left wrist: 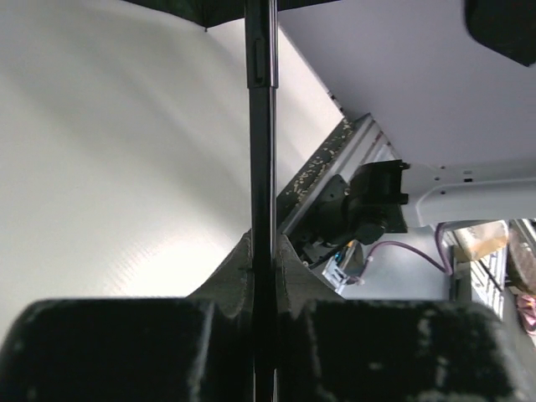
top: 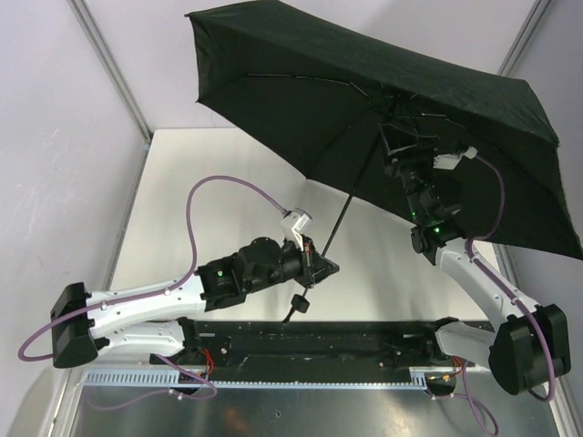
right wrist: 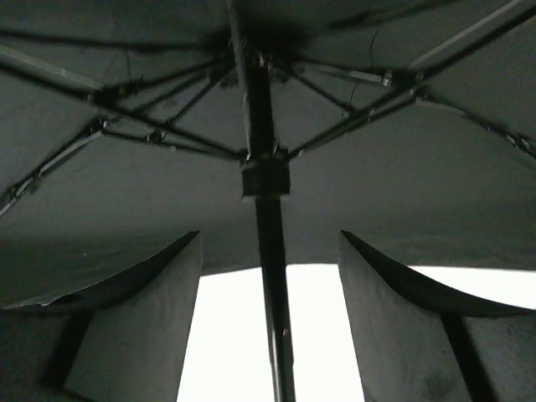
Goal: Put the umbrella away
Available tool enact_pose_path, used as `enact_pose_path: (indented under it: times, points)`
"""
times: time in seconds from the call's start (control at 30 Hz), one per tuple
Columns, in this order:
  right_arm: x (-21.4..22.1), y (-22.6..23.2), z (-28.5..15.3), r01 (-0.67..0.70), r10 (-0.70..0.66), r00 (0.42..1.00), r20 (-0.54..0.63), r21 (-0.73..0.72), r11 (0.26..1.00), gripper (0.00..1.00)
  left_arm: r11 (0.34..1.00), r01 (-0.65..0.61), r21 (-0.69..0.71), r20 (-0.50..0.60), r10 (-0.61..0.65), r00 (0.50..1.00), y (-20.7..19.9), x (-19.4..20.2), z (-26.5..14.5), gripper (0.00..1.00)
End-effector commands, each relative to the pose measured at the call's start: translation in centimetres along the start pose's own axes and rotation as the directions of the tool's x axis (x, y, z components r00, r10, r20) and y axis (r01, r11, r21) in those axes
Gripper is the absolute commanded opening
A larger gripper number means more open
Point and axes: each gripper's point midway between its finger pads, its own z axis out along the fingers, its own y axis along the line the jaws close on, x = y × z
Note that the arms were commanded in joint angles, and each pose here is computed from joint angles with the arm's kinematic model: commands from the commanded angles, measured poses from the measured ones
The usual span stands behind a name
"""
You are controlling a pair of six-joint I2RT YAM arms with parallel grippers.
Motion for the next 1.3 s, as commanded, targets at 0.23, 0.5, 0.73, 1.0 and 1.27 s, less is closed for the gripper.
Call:
enact_pose_path:
  times: [0.23,0.5,0.73,1.0,1.27]
  points:
    - [-4.1,4.2,2.5,-0.182,0.214,0.971,0.111,-0.242,0.953,0.60,0.962,0.090,0.257,0.068,-0.111,0.992,-5.4,-2.4,-0.9,0.00]
    - [-5.1,5.2,2.7,-0.177,0.228,0.963,0.146,-0.301,0.937,0.47,0.963,0.117,0.244,0.071,-0.138,0.988,-4.9,-2.1,-1.1,0.00]
    - [-5.9,4.8,2.5,-0.163,0.214,0.959,0.184,-0.257,0.952,0.62,0.963,0.129,0.237,0.089,-0.154,0.984,-4.5,-2.3,-1.7,0.00]
    - [-6.5,5.7,2.1,-0.075,0.126,0.980,0.153,-0.301,0.951,0.06,0.964,0.144,0.223,0.101,-0.170,0.980,-4.0,-2.2,-1.9,0.00]
    - [-1.1,7.2,0.1,-0.028,-0.030,0.991,-0.128,-0.429,0.903,0.00,0.953,0.150,0.263,0.085,-0.178,0.980,-4.7,-3.5,-1.8,0.00]
